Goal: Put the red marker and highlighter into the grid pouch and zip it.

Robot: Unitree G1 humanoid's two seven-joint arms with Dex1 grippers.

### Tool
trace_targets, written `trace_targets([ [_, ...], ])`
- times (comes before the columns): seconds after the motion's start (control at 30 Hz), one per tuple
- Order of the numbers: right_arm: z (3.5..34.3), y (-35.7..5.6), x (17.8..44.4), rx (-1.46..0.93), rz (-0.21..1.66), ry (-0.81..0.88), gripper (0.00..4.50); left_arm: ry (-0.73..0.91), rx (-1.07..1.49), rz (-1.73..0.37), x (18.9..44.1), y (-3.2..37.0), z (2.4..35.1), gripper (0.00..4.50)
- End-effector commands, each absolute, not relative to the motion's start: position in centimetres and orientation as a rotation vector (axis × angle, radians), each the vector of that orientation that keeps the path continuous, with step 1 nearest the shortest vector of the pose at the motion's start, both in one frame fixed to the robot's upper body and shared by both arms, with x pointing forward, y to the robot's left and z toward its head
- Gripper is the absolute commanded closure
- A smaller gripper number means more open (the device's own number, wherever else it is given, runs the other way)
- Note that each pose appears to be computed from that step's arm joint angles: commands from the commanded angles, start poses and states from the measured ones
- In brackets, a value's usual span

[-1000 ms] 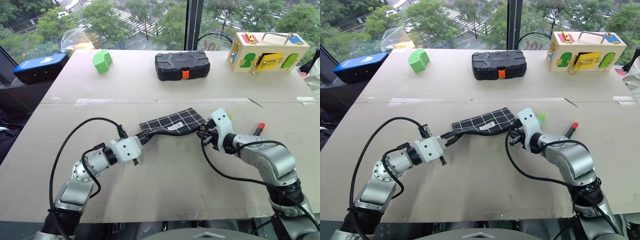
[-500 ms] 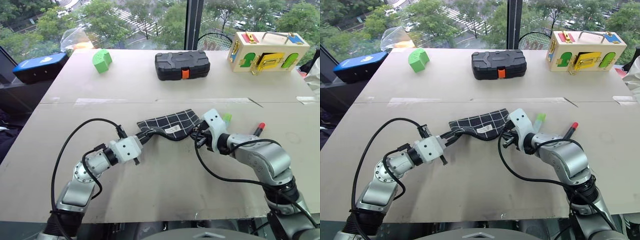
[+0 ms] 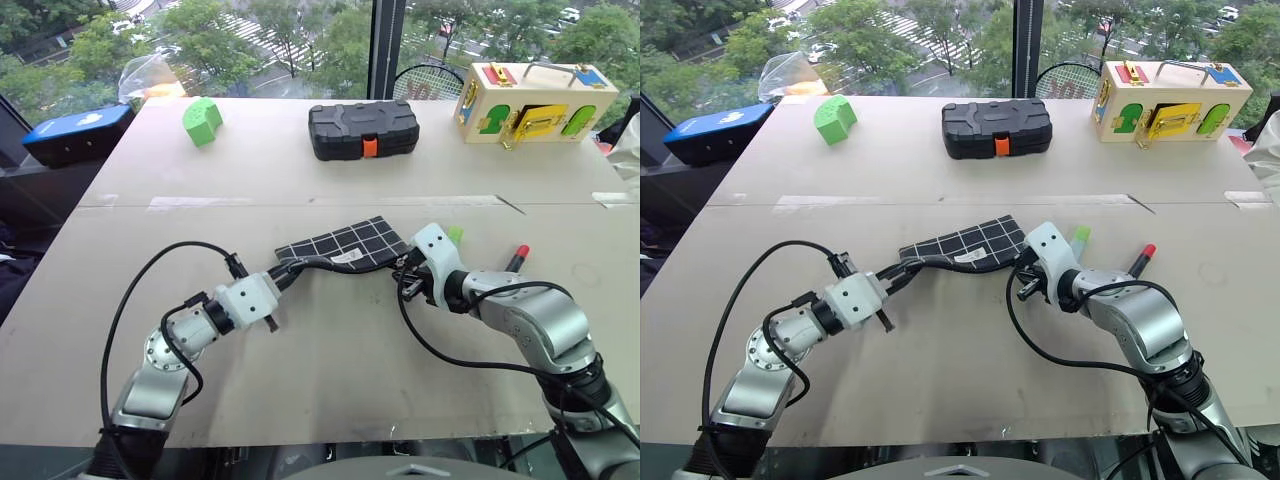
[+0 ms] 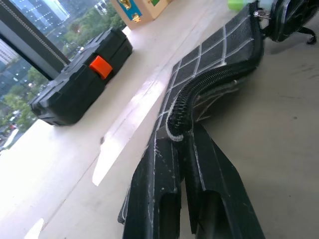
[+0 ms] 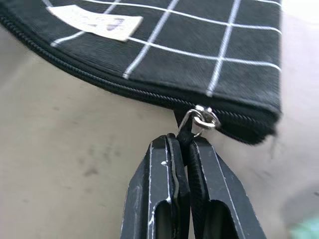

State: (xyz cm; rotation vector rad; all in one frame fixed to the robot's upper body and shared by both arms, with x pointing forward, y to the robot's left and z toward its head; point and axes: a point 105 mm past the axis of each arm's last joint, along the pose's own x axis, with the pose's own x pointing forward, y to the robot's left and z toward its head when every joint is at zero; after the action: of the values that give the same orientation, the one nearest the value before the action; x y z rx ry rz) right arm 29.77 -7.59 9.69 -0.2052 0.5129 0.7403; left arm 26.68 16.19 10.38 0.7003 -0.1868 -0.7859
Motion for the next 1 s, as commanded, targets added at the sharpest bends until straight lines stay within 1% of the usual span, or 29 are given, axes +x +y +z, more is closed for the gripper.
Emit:
trace_targets([
  [0.03,10.7,-7.6,30.1,-0.188,0.728,0.463,4.46,-0.218,0.706,-0.831,25.9,15.6,10.9,4.5],
  [0.23,10.8,-7.4,29.8,-0.187,0.751,0.462,4.46,-0.196,0.722,-0.839,25.8,15.6,10.1,4.5],
  [0.37,10.7,-6.9,29.5,-0.213,0.779,0.453,4.46,-0.204,0.702,-0.837,25.7,15.4,10.3,4.5],
  [0.73,9.6,-7.8,29.9,-0.477,0.756,0.408,4.46,-0.188,0.621,-0.802,26.1,15.5,10.8,4.5],
  [0.8,9.7,-7.4,29.8,-0.47,0.768,0.398,4.46,-0.188,0.616,-0.804,26.1,15.3,10.9,4.5],
  [0.9,10.8,-5.9,29.6,-0.347,0.805,0.381,4.46,-0.196,0.596,-0.808,26.1,14.8,11.2,4.5],
  [1.0,11.5,-5.6,29.6,-0.312,0.81,0.371,4.46,-0.203,0.556,-0.795,26.3,14.6,11.6,4.5],
])
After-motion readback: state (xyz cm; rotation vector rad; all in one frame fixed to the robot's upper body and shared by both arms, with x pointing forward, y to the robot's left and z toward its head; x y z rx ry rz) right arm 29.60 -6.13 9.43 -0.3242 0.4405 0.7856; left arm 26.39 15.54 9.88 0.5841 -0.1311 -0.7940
